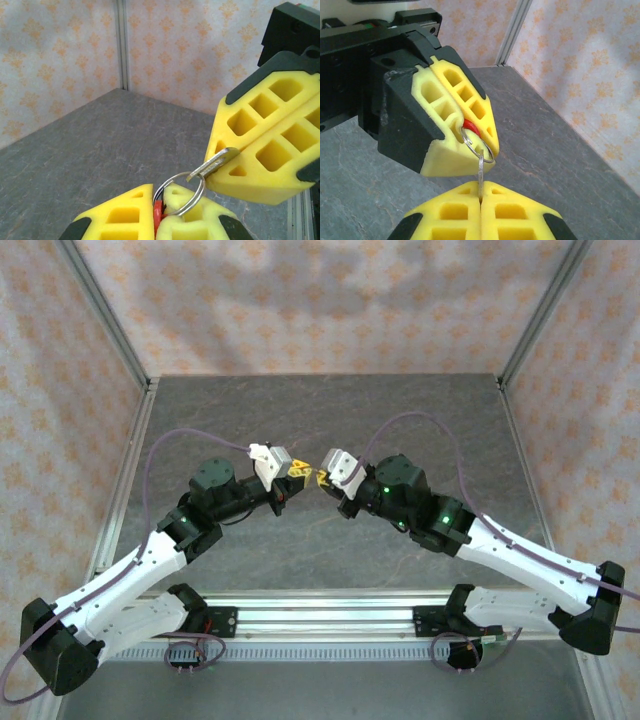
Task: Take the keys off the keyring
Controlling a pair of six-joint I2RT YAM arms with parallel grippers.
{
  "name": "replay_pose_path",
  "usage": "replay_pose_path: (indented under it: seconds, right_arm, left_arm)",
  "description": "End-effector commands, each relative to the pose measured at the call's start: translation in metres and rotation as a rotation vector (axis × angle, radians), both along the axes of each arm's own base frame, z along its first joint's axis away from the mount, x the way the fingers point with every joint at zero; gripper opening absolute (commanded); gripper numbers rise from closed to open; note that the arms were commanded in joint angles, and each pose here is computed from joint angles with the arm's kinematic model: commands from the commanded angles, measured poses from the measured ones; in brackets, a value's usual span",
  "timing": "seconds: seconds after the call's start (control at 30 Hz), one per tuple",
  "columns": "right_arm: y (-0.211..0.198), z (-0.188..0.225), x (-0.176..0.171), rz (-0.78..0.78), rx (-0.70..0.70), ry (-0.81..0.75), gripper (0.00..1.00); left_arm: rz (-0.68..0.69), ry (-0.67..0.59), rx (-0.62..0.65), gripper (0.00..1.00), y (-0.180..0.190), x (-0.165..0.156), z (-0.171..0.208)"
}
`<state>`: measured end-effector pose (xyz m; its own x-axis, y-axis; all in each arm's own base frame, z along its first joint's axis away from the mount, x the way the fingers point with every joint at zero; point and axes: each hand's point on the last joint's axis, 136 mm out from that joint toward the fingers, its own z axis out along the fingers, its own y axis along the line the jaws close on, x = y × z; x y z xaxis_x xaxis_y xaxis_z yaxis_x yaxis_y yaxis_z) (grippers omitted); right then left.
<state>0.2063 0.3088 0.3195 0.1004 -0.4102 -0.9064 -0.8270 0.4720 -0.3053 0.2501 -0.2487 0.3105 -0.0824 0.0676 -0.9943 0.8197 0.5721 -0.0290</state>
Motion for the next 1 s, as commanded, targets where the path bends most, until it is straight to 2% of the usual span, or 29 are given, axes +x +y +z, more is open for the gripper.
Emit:
replay_pose_path:
  seconds: [0.0,0.53,0.97]
  right_arm:
    - [0.000,-0.023,-0.020,0.072,-0.122,-0.006,0.00]
    - [-0.003,-0.031,-0.033,0.113,-0.189,-0.049,0.00]
    - [0.010,-0.046,-0.055,0.217,-0.277,-0.075,0.00]
  left_arm:
    - [0.054,-0.069,-0.060,0.00,0.006,0.010,0.028]
    - [0.066,-0.024,-0.165,0.00,0.019,0.021,0.039]
    - [0.051,-0.008,-0.174,0.00,0.019,0.025,0.040]
